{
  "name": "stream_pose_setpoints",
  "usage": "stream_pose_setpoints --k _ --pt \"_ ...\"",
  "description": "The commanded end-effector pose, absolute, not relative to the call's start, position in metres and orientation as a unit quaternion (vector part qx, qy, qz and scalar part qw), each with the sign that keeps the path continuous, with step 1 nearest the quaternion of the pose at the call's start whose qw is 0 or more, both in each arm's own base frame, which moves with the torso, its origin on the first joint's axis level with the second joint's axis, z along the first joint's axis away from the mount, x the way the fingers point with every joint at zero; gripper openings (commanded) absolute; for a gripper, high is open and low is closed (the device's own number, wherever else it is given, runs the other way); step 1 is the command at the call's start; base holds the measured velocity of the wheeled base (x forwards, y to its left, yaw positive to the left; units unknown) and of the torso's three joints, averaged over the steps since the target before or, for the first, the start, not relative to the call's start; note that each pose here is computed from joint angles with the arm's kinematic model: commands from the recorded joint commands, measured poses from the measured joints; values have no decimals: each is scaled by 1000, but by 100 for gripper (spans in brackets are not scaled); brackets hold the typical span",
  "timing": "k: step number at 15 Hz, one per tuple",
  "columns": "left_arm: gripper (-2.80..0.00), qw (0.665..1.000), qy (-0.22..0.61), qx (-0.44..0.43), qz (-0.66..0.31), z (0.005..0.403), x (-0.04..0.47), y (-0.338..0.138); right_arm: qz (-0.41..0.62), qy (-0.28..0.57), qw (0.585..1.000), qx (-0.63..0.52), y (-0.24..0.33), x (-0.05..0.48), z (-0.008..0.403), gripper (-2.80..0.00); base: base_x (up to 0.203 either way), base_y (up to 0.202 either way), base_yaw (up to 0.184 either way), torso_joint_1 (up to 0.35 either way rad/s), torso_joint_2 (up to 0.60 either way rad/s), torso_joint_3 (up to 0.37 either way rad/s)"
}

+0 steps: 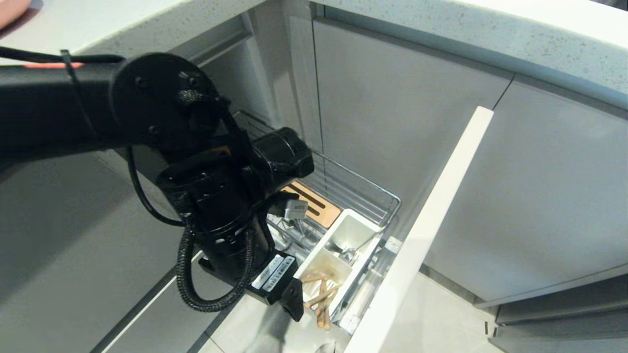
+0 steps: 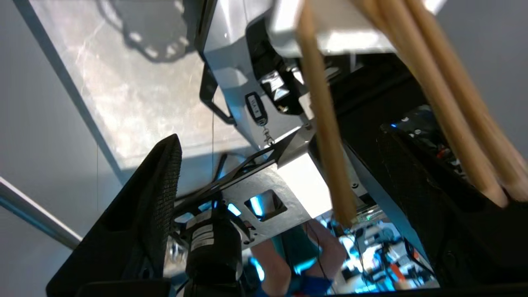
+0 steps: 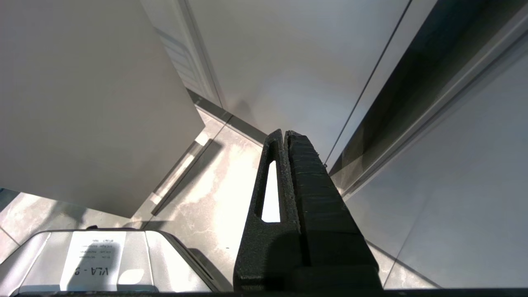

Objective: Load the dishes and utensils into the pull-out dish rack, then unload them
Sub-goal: Take the chopsticks out of the cupboard

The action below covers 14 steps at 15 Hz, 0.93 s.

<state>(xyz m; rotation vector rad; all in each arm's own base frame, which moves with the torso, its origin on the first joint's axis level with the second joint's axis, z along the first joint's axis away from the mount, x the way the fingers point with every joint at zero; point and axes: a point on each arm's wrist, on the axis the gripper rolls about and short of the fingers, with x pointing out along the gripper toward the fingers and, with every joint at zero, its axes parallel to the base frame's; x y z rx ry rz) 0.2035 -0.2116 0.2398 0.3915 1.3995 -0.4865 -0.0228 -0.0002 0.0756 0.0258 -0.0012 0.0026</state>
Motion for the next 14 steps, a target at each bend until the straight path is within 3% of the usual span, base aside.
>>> stream_pose_setpoints --k 1,4,10,11,14 --pt "0 704 653 187 -208 224 215 -220 2 0 1000 13 0 -23 75 -280 0 0 0 0 0 0" --pt "0 687 663 201 -221 221 216 -217 2 0 1000 13 0 -23 75 -280 0 0 0 0 0 0" --pt "0 690 662 170 -238 226 225 -219 2 0 1000 13 0 -23 75 -280 0 0 0 0 0 0" --pt "-280 690 662 168 -240 226 225 -220 2 0 1000 13 0 -23 75 -280 0 0 0 0 0 0" --pt "-280 691 663 163 -237 225 227 -222 2 0 1000 13 0 -23 75 -280 0 0 0 0 0 0"
